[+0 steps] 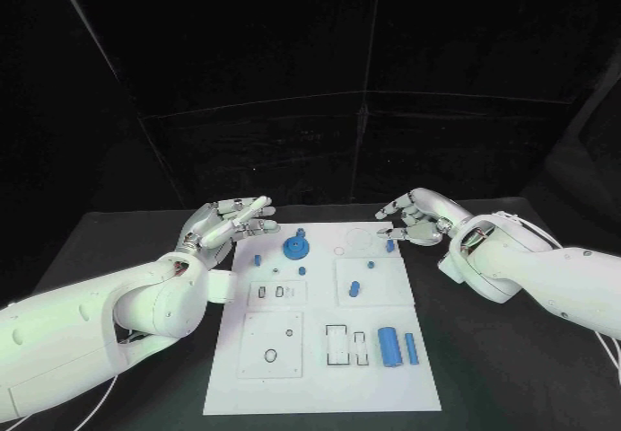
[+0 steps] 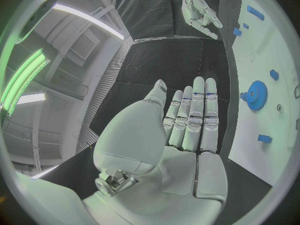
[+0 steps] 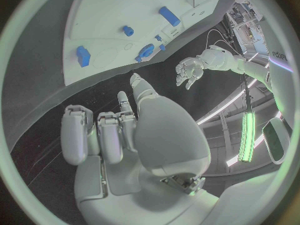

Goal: Assemble the parts on the task board

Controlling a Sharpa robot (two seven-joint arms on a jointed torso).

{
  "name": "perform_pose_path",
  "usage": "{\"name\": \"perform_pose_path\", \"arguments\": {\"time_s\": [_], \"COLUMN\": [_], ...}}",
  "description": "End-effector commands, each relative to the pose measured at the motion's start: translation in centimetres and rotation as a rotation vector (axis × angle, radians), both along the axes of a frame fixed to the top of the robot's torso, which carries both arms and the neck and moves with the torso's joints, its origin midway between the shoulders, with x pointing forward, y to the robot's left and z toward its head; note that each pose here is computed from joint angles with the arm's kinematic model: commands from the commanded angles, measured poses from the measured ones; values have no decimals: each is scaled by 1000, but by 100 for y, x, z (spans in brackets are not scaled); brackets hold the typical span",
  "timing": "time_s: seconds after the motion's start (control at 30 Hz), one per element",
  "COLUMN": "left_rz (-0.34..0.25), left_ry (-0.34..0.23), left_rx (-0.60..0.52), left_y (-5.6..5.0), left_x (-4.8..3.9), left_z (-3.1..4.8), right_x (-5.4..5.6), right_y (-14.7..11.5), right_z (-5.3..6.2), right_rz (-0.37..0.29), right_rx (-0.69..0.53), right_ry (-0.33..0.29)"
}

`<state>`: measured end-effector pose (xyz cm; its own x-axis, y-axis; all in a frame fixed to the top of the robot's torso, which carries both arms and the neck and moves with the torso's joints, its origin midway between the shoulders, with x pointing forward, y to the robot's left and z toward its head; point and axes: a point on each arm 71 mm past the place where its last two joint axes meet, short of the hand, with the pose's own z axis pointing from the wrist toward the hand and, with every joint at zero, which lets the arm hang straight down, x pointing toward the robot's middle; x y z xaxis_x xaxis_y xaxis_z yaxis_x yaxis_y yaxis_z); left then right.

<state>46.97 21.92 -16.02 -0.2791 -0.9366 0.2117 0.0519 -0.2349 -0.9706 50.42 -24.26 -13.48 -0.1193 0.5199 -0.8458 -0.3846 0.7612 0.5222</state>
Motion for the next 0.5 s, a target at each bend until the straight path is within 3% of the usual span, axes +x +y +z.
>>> {"name": "perform_pose_path", "arguments": {"time_s": [0.03, 0.3, 0.5], "left_rz": [-17, -17, -17], "left_ry": [-15, -14, -14], "left_rx": [-7, -8, -8], "left_y": [-19, -27, -32], "left_x": [9, 28, 38], "left_z": [13, -1, -8], "right_x": [20, 77, 80], "right_y": [-100, -331, -339], "right_z": [-13, -170, -382], "right_rz": [26, -15, -29], "right_rx": [41, 18, 14], "right_ry": [22, 60, 100]}}
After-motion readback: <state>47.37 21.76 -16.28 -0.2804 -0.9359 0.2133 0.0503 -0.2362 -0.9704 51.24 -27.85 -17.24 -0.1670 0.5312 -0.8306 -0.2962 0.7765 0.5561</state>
